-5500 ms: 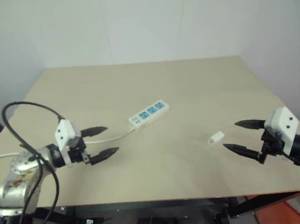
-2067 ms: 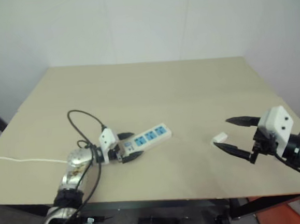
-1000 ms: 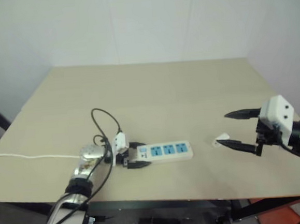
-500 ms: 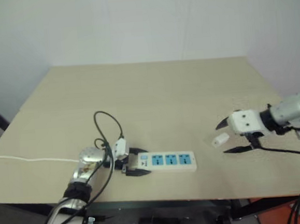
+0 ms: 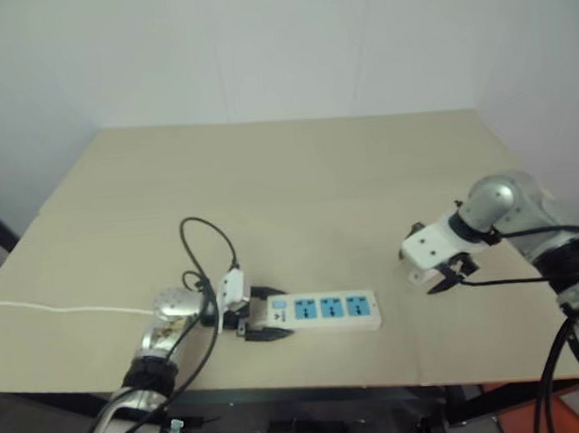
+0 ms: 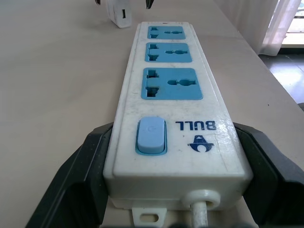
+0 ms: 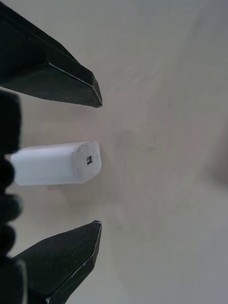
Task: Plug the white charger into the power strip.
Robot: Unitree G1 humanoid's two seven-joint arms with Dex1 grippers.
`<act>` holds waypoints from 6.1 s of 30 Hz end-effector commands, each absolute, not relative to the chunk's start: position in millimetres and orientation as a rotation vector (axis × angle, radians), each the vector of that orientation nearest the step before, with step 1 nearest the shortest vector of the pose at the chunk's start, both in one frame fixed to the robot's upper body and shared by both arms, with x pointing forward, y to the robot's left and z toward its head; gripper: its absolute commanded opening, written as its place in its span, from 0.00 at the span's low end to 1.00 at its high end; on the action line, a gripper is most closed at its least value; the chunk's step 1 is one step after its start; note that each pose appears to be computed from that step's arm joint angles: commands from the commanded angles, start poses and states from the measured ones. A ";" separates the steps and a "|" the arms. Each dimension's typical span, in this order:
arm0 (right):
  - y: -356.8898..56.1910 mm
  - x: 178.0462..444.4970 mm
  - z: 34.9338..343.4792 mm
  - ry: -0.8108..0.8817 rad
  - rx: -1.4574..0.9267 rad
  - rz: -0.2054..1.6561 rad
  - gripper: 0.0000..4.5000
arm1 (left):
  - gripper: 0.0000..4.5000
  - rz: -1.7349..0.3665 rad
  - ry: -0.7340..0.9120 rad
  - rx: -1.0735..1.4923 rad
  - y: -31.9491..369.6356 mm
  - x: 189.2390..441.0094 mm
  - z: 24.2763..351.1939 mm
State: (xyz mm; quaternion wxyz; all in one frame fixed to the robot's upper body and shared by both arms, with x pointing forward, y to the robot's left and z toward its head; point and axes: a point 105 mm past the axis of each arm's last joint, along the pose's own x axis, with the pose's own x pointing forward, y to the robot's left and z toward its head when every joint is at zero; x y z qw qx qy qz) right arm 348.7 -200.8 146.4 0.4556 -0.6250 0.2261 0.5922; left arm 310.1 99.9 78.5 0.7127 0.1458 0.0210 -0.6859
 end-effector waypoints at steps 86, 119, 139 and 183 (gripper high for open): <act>-48.5 298.8 147.1 -0.198 -0.073 1.354 0.26 | 0.73 -1.593 0.080 0.311 89.9 303.3 75.0; -72.8 292.7 77.0 0.133 -0.209 1.441 0.26 | 0.73 -1.582 0.090 0.322 93.9 305.9 76.8; -52.3 283.5 75.7 0.206 -0.248 1.521 0.99 | 0.73 -1.548 0.103 0.338 96.5 310.5 77.2; -222.8 268.1 177.3 0.132 -0.443 1.090 1.00 | 1.00 -1.316 0.178 0.321 213.6 276.0 164.9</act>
